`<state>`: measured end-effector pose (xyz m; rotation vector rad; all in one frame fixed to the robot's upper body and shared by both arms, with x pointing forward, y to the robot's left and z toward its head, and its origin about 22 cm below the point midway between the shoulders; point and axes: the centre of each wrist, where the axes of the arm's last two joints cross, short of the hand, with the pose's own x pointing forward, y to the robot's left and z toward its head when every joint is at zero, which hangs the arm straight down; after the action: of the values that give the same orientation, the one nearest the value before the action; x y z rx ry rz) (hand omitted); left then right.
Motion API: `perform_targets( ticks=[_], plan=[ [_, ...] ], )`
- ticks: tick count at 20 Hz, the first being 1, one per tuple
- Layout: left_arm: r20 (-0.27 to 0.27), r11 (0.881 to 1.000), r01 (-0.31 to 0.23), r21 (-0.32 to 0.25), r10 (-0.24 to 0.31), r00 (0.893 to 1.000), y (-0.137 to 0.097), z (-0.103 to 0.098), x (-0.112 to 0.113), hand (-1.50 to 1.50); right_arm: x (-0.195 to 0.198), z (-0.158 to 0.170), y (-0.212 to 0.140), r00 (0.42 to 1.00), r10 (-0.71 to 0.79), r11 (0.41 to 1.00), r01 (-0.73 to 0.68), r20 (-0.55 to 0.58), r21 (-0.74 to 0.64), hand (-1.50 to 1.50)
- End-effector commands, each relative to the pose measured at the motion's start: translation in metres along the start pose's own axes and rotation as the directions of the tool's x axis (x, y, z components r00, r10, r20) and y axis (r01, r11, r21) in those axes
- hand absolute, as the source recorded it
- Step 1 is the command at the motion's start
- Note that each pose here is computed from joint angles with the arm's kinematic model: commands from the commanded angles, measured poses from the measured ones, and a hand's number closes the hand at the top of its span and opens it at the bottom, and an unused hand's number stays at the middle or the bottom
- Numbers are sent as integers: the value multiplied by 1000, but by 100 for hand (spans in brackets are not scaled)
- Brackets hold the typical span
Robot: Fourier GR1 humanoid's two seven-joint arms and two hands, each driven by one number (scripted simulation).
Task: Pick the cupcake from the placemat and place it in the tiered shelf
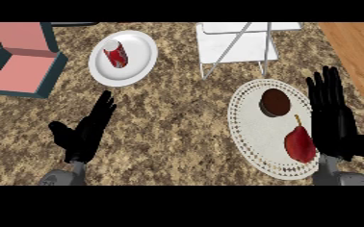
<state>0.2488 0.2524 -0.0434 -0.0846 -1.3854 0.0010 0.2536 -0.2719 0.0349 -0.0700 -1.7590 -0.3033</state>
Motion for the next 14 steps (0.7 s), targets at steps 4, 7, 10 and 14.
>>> perform_targets(
  ticks=[4,7,10,14],
  plan=[
    [169,977,212,2,-209,963,-10,-21,41,0,50,-65,-48,981,189,967,-176,-52,186,-150],
    [168,979,205,-15,-199,965,-6,-23,39,0,-6,-39,-3,878,-443,893,450,-183,-2,-150],
    [231,965,263,-19,-252,940,-11,-30,58,0,41,-50,-112,813,572,819,-572,-107,32,150],
    [222,955,296,-25,-284,933,-23,-35,68,0,-21,-55,-113,883,461,854,-468,-84,-226,-150]
  ],
)
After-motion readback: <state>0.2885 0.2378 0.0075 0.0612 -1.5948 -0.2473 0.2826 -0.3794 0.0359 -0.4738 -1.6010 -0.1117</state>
